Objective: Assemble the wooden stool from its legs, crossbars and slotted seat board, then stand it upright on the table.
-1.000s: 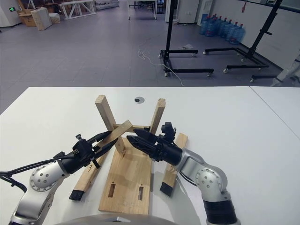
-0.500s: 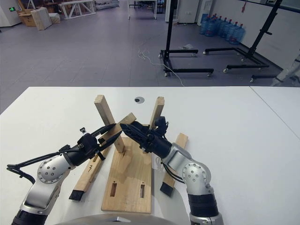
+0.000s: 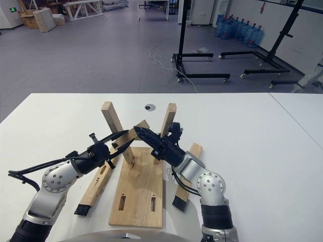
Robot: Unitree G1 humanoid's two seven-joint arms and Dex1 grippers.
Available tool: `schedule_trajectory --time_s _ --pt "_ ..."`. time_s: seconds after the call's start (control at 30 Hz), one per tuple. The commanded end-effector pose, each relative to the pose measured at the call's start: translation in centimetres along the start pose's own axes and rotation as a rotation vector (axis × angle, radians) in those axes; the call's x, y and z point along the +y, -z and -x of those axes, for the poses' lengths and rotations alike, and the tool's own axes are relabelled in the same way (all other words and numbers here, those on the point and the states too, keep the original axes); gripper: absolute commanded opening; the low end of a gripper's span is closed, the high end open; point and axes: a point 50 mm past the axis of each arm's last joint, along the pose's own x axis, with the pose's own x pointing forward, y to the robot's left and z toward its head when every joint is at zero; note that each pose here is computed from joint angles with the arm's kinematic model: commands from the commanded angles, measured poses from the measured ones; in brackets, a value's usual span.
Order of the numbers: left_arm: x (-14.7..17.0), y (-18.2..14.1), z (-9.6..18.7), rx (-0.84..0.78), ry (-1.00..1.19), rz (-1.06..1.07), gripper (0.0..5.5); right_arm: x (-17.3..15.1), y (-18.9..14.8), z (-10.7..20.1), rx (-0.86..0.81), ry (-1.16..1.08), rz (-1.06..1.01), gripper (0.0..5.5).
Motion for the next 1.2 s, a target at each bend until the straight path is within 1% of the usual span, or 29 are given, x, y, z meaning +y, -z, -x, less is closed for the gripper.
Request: schedule_trajectory --time_s 0.03,0.13,0.37,0.43,0.47,0.57,0.67,0.73,0.83,0.93,0.97,1.03,1.1,1.2 --pt "0.0 -0.7 -0.3 -0.024 0.014 -0.037 1.28 -0.3 -0.4 -0.6 -0.024 0.029 0.024 0.84" --pt "0.1 -0.6 -0.2 -0.017 0.011 -0.038 1.28 -0.2 -0.6 -0.6 -0.035 0.025 0.030 0.41" --pt "0.4 -0.3 0.0 0.000 -0.005 -0.035 1.28 -0.1 -0.8 -0.5 -0.044 0.015 0.046 0.39" --pt "0.5 -0.4 -0.1 -0.010 -0.026 0.018 1.28 -0.1 -0.9 -0.5 -0.049 0.015 0.053 0.39" --pt "0.6 -0.5 -0.1 -0.010 -0.046 0.050 1.65 -0.2 -1.0 -0.5 -0.052 0.020 0.060 0.39" --pt "0.9 -0.3 -0.1 0.003 -0.064 0.087 2.03 -0.3 -1.7 -0.3 -0.094 0.035 0.089 0.39" --pt "1.1 -0.4 0.3 -0.006 -0.087 0.128 2.59 0.3 -3.1 1.0 -0.123 0.019 0.121 0.39" --pt "1.0 -0.4 0.6 -0.014 -0.098 0.163 2.74 1.2 -4.0 2.3 -0.120 -0.009 0.130 0.39" --pt "0.5 -0.2 1.0 -0.008 -0.103 0.196 2.74 2.9 -5.0 4.2 -0.107 -0.067 0.105 0.39" --pt "-0.2 -0.1 1.4 0.012 -0.130 0.204 2.74 4.6 -5.1 6.3 -0.041 -0.100 0.012 0.39" --pt "-0.4 0.0 1.5 0.016 -0.139 0.209 2.74 4.7 -4.9 7.1 -0.016 -0.074 -0.025 0.39" --pt "-0.7 0.1 1.7 0.026 -0.171 0.214 2.74 4.1 -3.9 9.8 0.046 0.099 -0.073 0.39" --pt "-0.9 0.0 1.9 0.032 -0.211 0.211 2.74 3.7 -3.7 12.0 0.028 0.282 -0.103 0.39" --pt "-1.0 -0.2 2.4 0.053 -0.288 0.199 2.74 3.4 -4.2 13.4 0.019 0.488 -0.075 0.39"
